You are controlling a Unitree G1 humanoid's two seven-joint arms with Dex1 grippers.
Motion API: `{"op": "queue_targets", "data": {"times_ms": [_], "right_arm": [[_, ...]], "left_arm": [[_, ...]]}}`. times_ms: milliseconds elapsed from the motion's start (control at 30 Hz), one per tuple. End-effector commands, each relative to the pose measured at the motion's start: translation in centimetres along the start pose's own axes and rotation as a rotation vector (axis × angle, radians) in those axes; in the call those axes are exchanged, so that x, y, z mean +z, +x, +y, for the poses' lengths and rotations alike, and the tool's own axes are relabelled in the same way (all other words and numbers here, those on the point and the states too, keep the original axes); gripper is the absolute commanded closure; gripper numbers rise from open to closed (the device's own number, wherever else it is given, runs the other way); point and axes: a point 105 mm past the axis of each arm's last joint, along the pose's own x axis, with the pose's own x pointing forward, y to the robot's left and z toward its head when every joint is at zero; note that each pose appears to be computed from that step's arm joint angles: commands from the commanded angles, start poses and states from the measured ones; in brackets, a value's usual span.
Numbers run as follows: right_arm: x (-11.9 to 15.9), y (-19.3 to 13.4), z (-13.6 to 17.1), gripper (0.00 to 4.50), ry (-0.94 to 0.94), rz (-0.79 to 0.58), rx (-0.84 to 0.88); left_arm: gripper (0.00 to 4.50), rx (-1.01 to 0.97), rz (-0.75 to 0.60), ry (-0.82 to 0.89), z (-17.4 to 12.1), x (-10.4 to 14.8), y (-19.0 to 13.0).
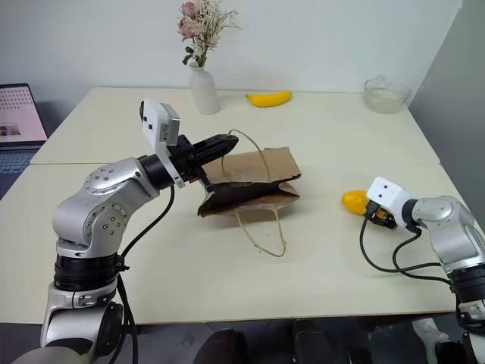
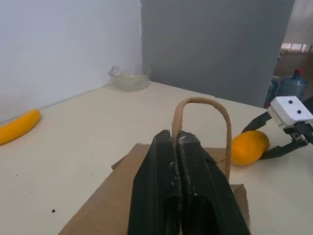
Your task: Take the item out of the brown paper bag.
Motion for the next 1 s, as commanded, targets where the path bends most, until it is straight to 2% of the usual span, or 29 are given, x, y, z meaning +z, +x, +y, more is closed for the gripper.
{"op": "queue_targets", "data": {"times_ms": [33,67,133,233,333,433,567,833,1000], "right_arm": [[0.7,-1.8,-1.9,0.36,-0.039,-0.029,-0.069],[0.8,-2.2,-2.1,0.02,-0.031,-0.036,-0.076],[1.7,-4.8,-2.6,0.02,0.04,-0.115,-0.099],[3.2,-7.2,-1.4,0.02,0.084,-0.214,-0.067],[7.0,-8.6,1.1,0.02,0.178,-0.42,0.026],[13.3,-9.8,4.8,0.02,0.286,-0.707,0.167],[15.9,-9.5,6.0,0.0,0.32,-0.781,0.2],[16.7,-8.2,5.6,0.0,0.324,-0.786,0.212],[17.1,-7.6,4.5,0.0,0.351,-0.837,0.169]], "left_arm": [[4.5,0.0,-0.028,0.039,0.0,0.9,-0.1],[4.5,0.0,-0.029,0.04,0.0,0.8,-0.1],[4.5,0.007,-0.031,0.049,0.5,0.9,-0.1],[4.5,0.029,-0.032,0.057,1.4,0.9,-0.1],[4.5,0.03,-0.005,0.112,2.1,0.7,-0.1],[4.5,0.038,0.037,0.24,3.8,0.7,-0.3],[3.63,0.016,0.054,0.308,4.7,0.9,-0.3],[1.14,0.031,0.057,0.348,5.2,1.9,-2.1],[1.14,0.165,0.025,0.324,4.9,2.3,-4.5]]}}
